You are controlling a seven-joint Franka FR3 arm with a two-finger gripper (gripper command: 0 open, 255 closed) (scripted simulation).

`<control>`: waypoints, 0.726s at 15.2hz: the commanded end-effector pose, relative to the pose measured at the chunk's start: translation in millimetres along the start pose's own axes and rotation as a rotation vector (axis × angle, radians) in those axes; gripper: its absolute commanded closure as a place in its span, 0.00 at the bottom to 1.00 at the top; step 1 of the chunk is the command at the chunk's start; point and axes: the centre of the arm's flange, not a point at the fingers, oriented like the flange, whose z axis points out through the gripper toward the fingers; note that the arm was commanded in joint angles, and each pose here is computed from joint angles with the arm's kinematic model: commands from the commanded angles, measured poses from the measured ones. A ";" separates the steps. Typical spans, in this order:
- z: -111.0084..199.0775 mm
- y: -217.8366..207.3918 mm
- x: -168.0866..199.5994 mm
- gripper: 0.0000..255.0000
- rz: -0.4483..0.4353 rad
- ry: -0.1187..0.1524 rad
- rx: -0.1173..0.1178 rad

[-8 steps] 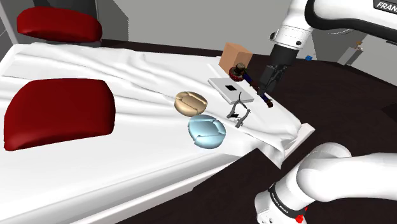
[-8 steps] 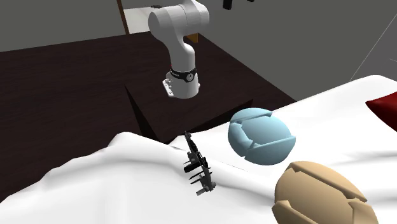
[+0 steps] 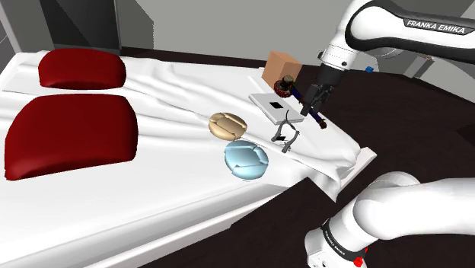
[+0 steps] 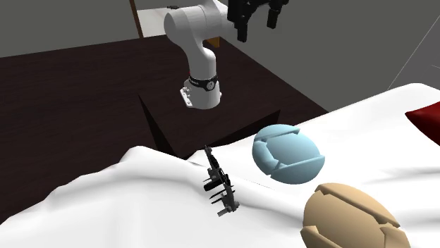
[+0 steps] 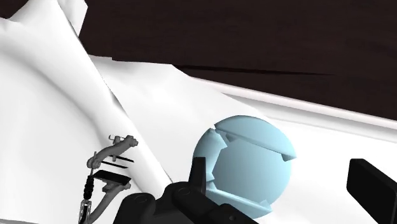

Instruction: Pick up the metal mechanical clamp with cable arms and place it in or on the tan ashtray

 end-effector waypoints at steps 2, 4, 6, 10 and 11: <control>16.6 36.0 15.0 0.00 0.028 0.021 0.029; 28.9 59.2 24.8 0.00 0.047 0.034 0.048; 41.5 82.3 34.3 0.00 0.065 0.047 0.068; 67.7 128.3 52.5 0.00 0.102 0.072 0.107; 74.4 139.8 56.9 0.00 0.112 0.078 0.116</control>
